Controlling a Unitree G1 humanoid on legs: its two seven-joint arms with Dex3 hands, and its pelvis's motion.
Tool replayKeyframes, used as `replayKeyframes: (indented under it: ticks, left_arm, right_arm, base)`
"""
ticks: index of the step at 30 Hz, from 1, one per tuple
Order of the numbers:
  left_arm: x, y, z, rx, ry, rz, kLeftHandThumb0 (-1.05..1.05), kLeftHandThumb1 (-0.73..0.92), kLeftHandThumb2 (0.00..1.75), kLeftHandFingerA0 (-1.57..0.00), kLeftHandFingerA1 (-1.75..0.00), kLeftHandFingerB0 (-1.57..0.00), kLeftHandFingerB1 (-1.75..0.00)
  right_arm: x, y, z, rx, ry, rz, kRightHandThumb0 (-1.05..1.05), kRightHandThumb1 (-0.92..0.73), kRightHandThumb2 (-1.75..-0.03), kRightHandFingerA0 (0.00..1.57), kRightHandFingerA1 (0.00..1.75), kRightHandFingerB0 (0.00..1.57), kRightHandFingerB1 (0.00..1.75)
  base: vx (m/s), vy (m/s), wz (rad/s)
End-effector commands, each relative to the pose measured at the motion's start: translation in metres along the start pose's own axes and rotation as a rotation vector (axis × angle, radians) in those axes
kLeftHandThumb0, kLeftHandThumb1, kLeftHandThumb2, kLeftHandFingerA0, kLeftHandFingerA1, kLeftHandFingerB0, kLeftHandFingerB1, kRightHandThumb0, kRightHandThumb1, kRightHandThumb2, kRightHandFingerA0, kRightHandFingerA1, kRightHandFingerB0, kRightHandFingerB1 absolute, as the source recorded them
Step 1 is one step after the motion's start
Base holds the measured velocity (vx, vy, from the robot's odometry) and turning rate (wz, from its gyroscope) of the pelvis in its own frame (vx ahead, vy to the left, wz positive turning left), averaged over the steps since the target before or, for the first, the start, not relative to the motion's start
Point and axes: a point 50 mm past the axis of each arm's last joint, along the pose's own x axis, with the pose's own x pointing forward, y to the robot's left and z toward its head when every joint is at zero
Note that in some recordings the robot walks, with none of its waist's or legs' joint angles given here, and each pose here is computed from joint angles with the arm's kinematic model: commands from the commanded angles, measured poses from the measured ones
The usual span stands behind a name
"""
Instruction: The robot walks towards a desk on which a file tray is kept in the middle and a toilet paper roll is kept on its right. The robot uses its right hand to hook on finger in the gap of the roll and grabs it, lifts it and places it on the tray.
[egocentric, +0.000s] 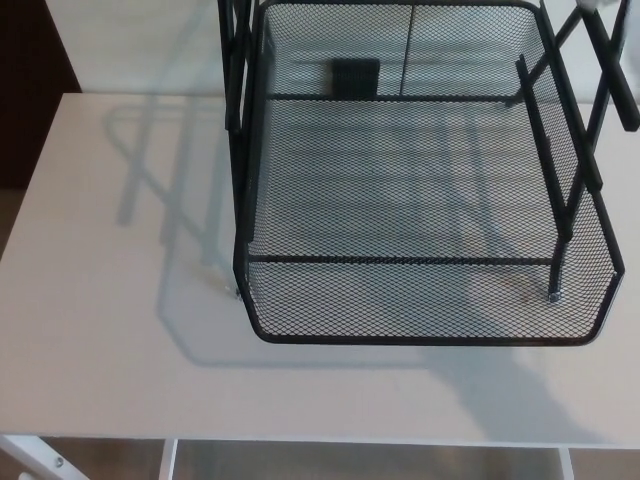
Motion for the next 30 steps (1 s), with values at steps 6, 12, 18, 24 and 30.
replayKeyframes:
  ticks: [6, 12, 18, 24, 30]
  left_arm:
    - [-0.002, 0.002, -0.005, 0.025, 0.031, 0.001, -0.71, 0.92, 0.68, -0.42, -0.61, -0.45, -0.46]
    - [-0.001, -0.001, -0.005, 0.045, 0.019, -0.003, -0.76, 0.78, 0.83, -0.44, -0.63, -0.41, -0.5]
    - [-0.001, -0.001, -0.006, -0.016, 0.029, 0.004, -0.68, 0.9, 0.67, -0.45, -0.62, -0.46, -0.47]
    - [-0.002, -0.001, -0.005, -0.009, 0.037, -0.003, -0.7, 0.91, 0.67, -0.47, -0.67, -0.45, -0.46]
    - [0.0, -0.001, -0.009, 0.013, 0.041, -0.001, -0.7, 0.91, 0.67, -0.44, -0.77, -0.47, -0.48]
  right_arm:
    - [0.016, 0.066, 0.034, 0.091, -0.165, 0.614, -0.18, -0.62, -0.78, 0.96, 1.35, 0.95, 0.83]
    - [0.005, 0.101, 0.052, 0.119, -0.218, 0.746, -0.2, -0.6, -0.83, 0.96, 1.44, 0.98, 0.95]
    - [-0.002, 0.122, 0.069, 0.11, -0.28, 0.82, -0.19, -0.64, -0.89, 0.96, 1.48, 0.96, 0.98]
    - [0.0, 0.124, 0.074, 0.118, -0.302, 0.822, -0.2, -0.65, -0.84, 0.93, 1.52, 0.92, 1.01]
    - [0.002, 0.12, 0.077, 0.1, -0.306, 0.832, -0.19, -0.63, -0.86, 0.92, 1.6, 0.93, 0.92]
  base:
    - [0.0, 0.0, 0.0]
    - [0.0, 0.0, 0.0]
    - [0.0, 0.0, 0.0]
    - [0.0, 0.0, 0.0]
    - [0.0, 0.0, 0.0]
